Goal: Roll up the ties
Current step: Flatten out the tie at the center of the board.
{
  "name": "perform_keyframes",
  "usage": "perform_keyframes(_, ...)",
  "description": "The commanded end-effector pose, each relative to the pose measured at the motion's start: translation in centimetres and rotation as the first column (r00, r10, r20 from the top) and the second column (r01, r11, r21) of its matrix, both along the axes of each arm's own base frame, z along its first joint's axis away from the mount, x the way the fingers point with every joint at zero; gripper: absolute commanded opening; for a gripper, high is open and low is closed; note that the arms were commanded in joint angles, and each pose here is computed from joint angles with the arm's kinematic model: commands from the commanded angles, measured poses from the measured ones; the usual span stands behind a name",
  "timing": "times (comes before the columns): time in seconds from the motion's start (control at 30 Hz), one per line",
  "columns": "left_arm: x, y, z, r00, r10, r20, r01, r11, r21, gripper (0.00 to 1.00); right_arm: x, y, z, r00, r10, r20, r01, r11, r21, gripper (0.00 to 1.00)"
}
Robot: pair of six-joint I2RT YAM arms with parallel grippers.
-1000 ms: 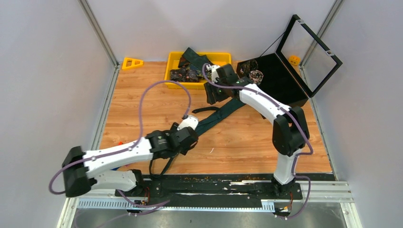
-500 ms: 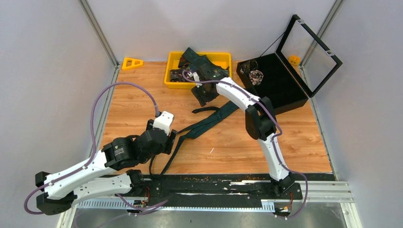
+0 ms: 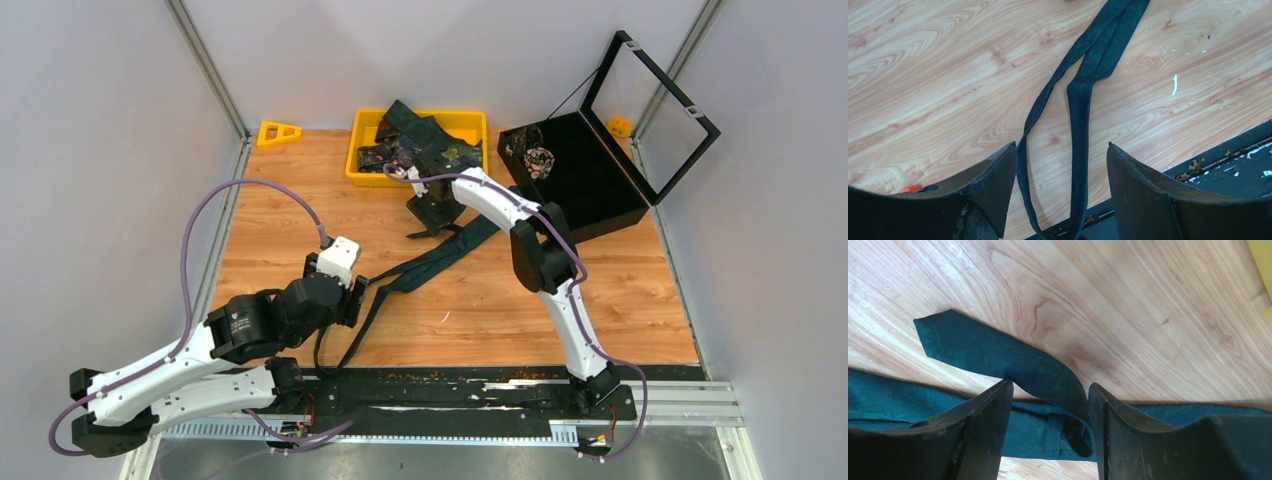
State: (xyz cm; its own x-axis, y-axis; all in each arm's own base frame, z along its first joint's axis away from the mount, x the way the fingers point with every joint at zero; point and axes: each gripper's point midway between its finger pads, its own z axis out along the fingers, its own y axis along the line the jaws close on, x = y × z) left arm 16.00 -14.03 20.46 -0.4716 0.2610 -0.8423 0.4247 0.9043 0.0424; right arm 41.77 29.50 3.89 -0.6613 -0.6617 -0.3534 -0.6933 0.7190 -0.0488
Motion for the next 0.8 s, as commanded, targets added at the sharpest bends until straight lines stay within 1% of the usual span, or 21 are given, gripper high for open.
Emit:
perform_keyframes(0.0, 0.3, -0.3, 0.6, 1.0, -0.002, 0.026, 0.003, 1.0, -0.028, 0.73, 0.4, 0.6, 1.0, 0.998, 0.055, 0.033, -0.055, 0.998, 0.023, 0.58)
perform_keyframes(0.07, 0.3, -0.3, 0.6, 1.0, 0.0, 0.028, 0.001, 0.999, -0.033, 0.73, 0.5, 0.5, 0.9, 0.997, 0.064, 0.037, -0.065, 0.998, 0.025, 0.56)
perform_keyframes(0.1, 0.3, -0.2, 0.7, 1.0, 0.002, 0.03, -0.001, 0.999, -0.034, 0.73, 0.5, 0.3, 0.7, 0.997, 0.066, 0.035, -0.067, 0.998, 0.023, 0.54)
perform_keyframes(0.33, 0.3, -0.2, 0.7, 1.0, 0.004, 0.031, -0.003, 0.999, -0.033, 0.73, 0.7, 0.1, -0.7, 0.999, 0.044, 0.014, -0.045, 0.998, 0.036, 0.29)
perform_keyframes(0.4, 0.3, -0.1, 0.6, 1.0, 0.005, 0.03, -0.004, 1.0, -0.029, 0.73, 1.2, -0.2, -0.7, 1.0, 0.01, 0.03, -0.011, 1.0, 0.027, 0.24)
perform_keyframes(0.5, 0.3, -0.2, 0.5, 1.0, 0.005, 0.03, -0.004, 1.0, -0.028, 0.73, 2.9, -2.1, 0.1, 0.988, -0.123, 0.094, 0.124, 0.992, -0.012, 0.23)
perform_keyframes(0.57, 0.3, -0.1, 0.6, 0.999, 0.005, 0.031, -0.005, 1.0, -0.031, 0.73, 4.3, -4.4, 1.3, 0.954, -0.26, 0.152, 0.268, 0.963, -0.034, 0.22)
perform_keyframes(0.63, 0.3, -0.1, 0.7, 0.999, 0.005, 0.032, -0.004, 0.999, -0.033, 0.73, 4.9, -6.9, 2.4, 0.894, -0.4, 0.2, 0.416, 0.909, -0.042, 0.2)
perform_keyframes(0.7, 0.3, -0.1, 0.7, 0.999, 0.003, 0.032, -0.002, 0.999, -0.036, 0.73, 5.1, -9.3, 3.3, 0.832, -0.495, 0.25, 0.52, 0.853, -0.042, 0.18)
perform_keyframes(0.77, 0.2, -0.2, 0.7, 0.999, 0.0, 0.033, 0.002, 0.999, -0.039, 0.73, 4.9, -11.5, 4.2, 0.766, -0.565, 0.308, 0.604, 0.795, -0.044, 0.19)
